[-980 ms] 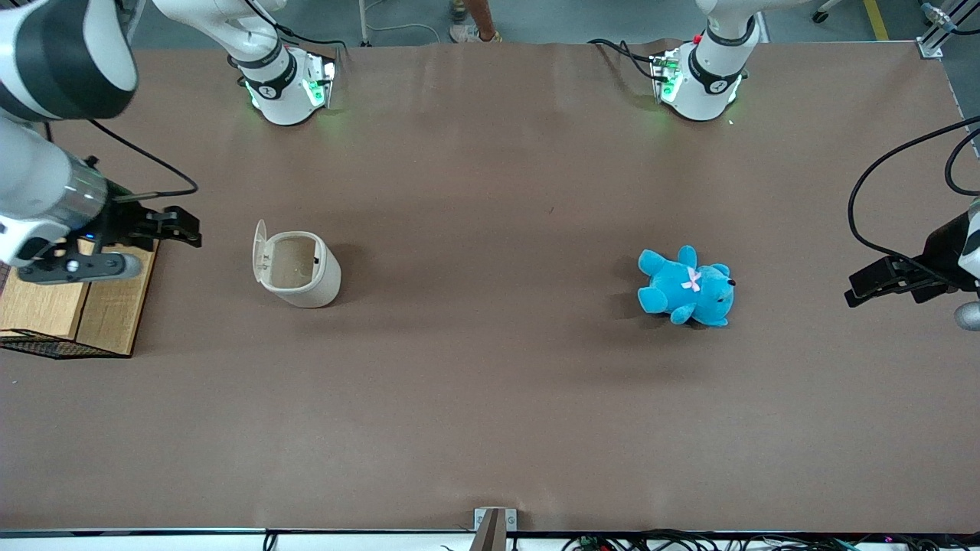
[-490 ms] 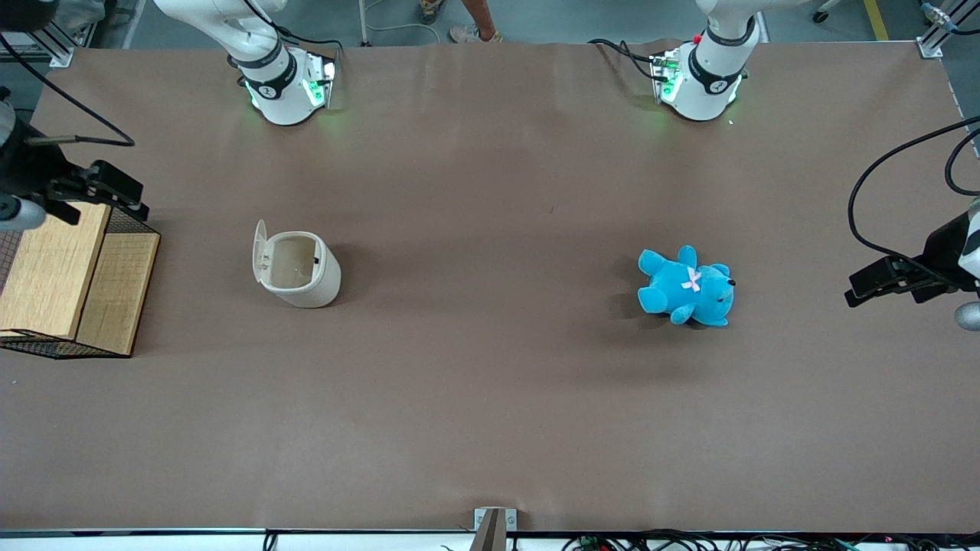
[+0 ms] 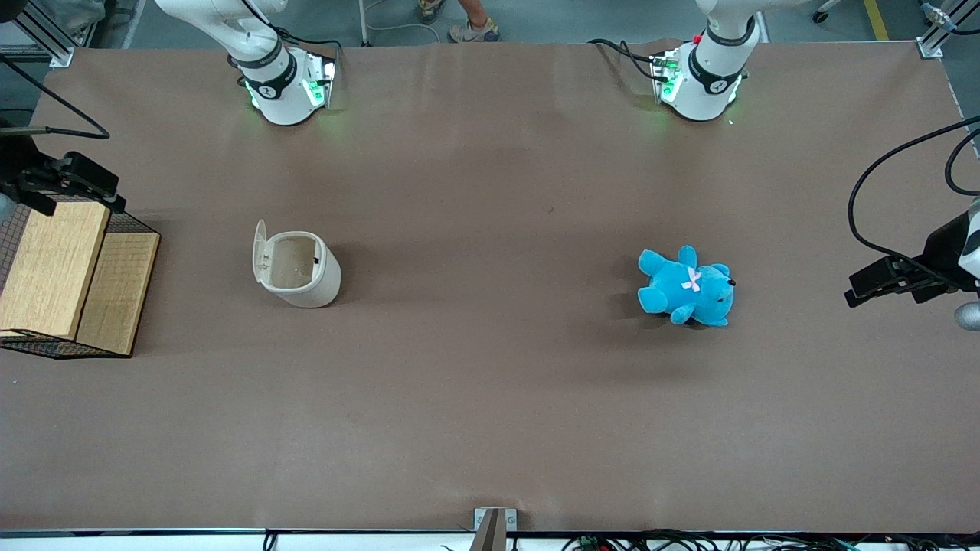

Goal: Open trash can with right arm

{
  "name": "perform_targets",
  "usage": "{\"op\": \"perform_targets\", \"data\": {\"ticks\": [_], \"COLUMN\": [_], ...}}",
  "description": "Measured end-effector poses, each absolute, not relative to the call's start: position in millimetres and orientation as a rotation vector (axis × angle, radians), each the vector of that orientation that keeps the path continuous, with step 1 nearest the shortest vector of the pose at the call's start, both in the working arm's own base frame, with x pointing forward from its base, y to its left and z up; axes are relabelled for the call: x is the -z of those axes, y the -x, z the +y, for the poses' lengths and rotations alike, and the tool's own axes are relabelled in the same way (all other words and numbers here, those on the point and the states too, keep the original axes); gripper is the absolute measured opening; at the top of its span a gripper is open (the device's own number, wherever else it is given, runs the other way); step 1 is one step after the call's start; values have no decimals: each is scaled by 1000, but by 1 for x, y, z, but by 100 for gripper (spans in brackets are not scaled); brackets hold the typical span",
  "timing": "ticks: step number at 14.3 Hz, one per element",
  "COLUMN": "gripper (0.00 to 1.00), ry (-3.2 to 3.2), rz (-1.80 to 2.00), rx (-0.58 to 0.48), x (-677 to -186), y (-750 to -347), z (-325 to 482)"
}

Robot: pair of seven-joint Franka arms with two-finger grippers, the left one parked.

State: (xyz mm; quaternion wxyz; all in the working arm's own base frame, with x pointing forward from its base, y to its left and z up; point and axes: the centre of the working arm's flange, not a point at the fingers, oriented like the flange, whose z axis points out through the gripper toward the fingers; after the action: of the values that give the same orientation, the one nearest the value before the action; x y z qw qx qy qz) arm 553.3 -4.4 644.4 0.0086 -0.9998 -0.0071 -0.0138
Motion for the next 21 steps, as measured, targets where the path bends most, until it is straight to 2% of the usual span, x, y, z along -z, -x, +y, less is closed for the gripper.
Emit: {"op": "perform_targets", "data": {"ticks": [15, 21], "gripper": [100, 100], "ry": [3132, 3137], "rz": [-14, -21], "rx": [29, 62], "x": [-633, -633], "y": [-555, -558], "z": [-9, -7]}}
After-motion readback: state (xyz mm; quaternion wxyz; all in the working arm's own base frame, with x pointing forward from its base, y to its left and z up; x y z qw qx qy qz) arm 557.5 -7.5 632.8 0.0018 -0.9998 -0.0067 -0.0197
